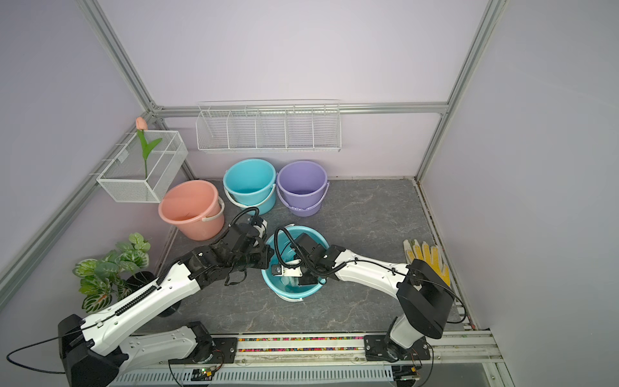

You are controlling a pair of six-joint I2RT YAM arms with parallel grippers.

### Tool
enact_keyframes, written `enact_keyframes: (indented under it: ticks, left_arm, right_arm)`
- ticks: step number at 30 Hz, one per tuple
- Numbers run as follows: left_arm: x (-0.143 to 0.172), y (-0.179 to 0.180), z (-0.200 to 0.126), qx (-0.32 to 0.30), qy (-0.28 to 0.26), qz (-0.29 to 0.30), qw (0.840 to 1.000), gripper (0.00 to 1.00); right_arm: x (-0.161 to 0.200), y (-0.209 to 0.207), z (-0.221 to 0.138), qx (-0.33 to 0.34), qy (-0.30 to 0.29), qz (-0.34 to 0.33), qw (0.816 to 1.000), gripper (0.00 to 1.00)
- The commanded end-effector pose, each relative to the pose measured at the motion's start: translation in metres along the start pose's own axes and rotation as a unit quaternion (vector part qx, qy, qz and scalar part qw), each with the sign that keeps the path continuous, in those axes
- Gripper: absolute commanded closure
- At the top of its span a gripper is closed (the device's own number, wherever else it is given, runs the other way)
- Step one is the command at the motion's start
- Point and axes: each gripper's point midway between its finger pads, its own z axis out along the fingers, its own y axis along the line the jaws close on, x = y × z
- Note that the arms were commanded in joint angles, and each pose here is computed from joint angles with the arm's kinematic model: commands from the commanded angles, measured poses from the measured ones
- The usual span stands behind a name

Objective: Wipe the inside of the bucket with a cloth
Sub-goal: Wipe the dirt from the inside of the bucket.

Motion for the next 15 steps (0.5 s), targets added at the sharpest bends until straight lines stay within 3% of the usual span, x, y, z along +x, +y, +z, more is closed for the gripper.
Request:
enact_keyframes:
  ticks: [1, 5, 9, 15]
  left_arm:
    - [-0.022, -0.009, -0.005, 0.021, -0.049, -0.009, 0.999, 1.00]
    - [-0.019, -0.013, -0.001, 0.029, -0.040, -0.008, 0.999, 1.00]
    - [-0.017, -0.015, 0.001, 0.034, -0.034, -0.009, 0.999, 1.00]
    - [-0.016, -0.013, -0.001, 0.032, -0.034, -0.018, 0.999, 1.00]
  right_arm:
    - [-0.027, 0.031, 0.006, -0.095, -0.092, 0.055, 0.990, 0.93]
    - [-0.054, 0.010, 0.013, -0.043, -0.186, 0.080, 0.978, 0.93]
    - [-0.062, -0.017, 0.017, 0.032, -0.233, 0.106, 0.966, 0.94]
    - [-0.064, -0.072, -0.004, 0.193, -0.284, 0.147, 0.927, 0.93]
